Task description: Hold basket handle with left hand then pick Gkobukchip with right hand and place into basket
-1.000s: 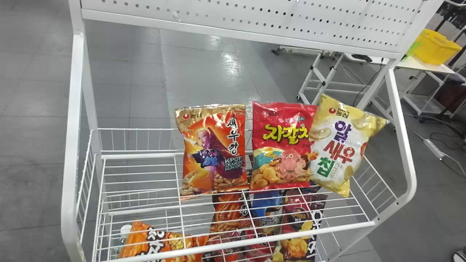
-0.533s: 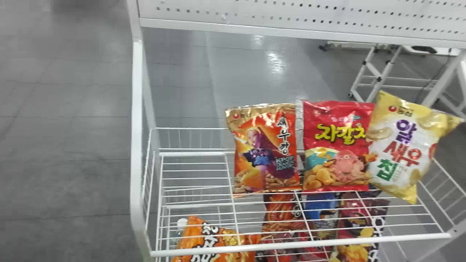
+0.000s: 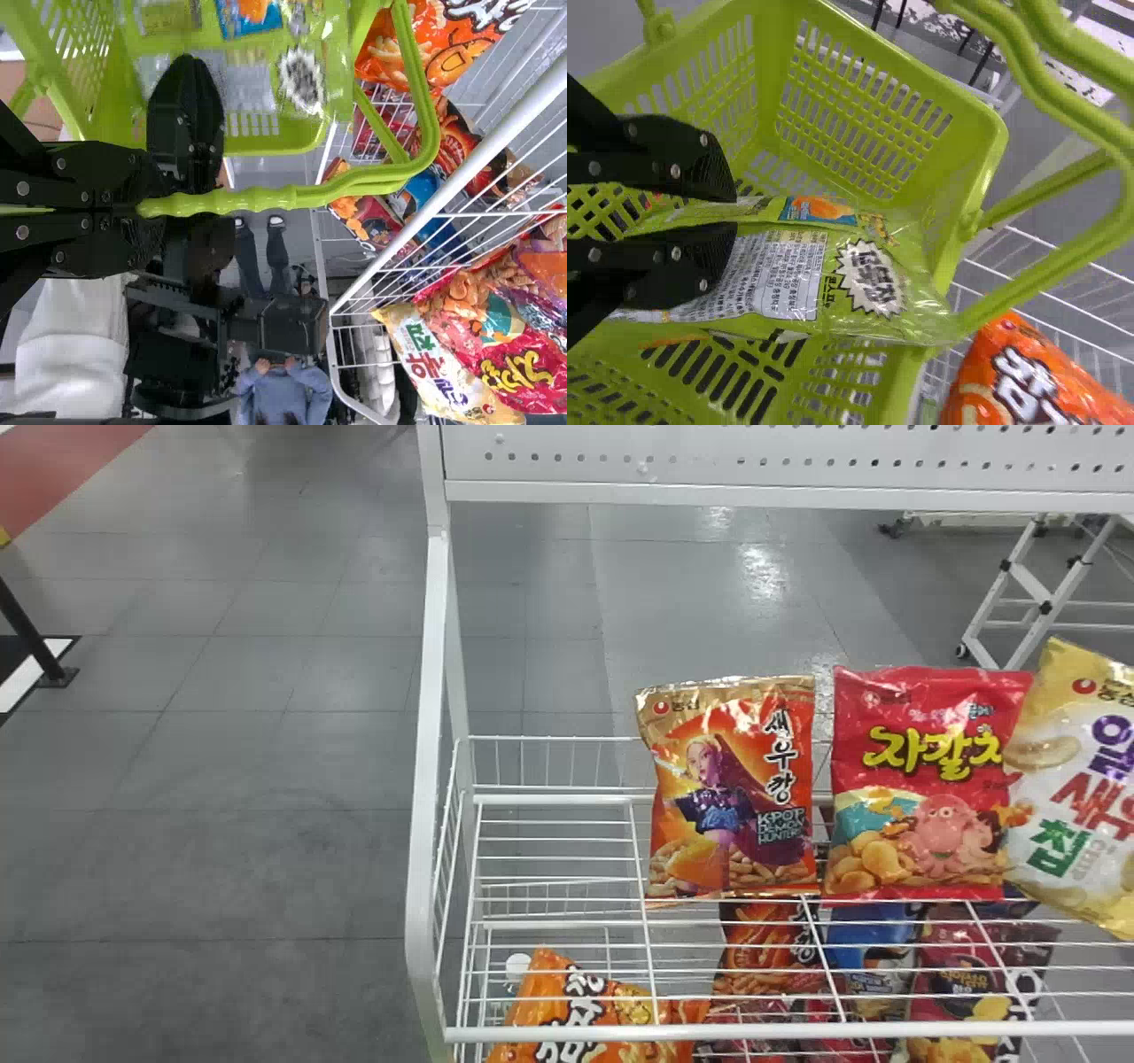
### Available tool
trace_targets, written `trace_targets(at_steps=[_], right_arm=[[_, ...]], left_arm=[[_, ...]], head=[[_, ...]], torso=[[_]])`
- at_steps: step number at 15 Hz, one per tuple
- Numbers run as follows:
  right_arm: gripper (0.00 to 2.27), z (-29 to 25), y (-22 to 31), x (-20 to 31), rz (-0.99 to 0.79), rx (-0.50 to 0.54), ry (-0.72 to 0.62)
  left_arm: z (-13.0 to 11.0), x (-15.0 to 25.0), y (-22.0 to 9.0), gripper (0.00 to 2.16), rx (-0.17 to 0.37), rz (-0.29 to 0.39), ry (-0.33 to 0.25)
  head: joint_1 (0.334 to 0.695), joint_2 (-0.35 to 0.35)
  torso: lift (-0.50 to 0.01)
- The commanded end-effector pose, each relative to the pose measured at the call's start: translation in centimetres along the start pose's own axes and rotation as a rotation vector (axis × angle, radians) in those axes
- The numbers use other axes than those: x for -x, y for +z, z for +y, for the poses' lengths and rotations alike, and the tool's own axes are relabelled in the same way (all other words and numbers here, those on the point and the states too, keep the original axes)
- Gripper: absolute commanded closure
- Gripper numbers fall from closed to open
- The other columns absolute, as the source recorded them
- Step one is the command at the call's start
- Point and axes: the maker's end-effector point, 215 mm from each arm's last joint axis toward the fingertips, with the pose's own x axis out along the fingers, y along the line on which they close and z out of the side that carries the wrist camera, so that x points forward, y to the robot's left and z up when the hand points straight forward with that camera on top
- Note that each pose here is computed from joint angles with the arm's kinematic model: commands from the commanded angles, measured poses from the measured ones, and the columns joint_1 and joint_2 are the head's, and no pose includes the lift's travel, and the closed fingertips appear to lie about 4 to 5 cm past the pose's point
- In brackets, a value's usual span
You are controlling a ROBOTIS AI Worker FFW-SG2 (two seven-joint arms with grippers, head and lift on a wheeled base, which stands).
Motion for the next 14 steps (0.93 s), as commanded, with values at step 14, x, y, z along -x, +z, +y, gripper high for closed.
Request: trace_targets(at_steps=[14], right_arm=[[0.12,-1.5,20.4,19.4,-0.814,0.096,-0.122]], left_arm=[[0.1,-0.4,0.2,1.73,0.002,0.003,-0.002]], head=[[0.695,-0.233]], torso=[[-0.032]])
